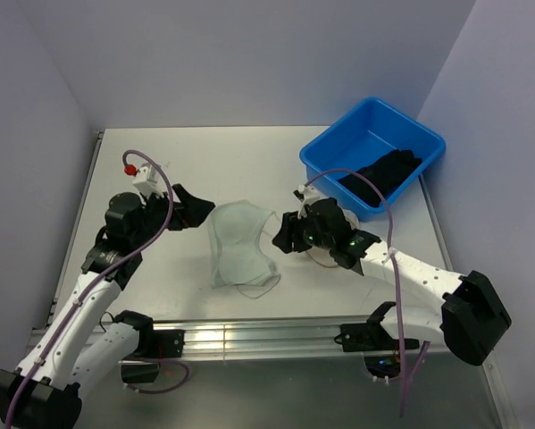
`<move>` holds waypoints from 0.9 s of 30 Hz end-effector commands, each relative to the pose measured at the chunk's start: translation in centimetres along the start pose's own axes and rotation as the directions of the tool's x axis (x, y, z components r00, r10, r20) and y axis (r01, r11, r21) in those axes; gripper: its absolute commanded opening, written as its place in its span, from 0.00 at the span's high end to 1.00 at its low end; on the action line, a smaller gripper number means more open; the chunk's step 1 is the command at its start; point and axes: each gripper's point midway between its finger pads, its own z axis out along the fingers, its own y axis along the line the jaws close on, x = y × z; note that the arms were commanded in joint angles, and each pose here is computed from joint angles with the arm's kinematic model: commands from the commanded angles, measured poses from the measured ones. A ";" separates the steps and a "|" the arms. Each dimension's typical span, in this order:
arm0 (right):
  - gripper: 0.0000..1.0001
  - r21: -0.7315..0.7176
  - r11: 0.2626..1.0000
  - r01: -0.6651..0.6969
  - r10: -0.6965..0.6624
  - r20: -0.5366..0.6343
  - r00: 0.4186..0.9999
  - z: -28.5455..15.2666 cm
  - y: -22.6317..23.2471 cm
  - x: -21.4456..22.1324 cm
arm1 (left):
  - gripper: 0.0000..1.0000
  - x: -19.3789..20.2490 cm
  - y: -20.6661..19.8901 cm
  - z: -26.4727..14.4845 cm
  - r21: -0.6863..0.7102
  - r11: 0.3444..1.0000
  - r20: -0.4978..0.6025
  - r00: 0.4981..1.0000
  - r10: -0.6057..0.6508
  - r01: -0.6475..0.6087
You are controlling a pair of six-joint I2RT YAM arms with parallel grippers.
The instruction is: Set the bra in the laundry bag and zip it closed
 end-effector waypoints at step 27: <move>0.91 0.217 0.942 -0.256 0.258 0.020 0.966 17.0 -4.3 -2.0 | 0.01 9.2 7.5 1.7 -0.189 0.957 -0.027 0.974 -0.227 0.218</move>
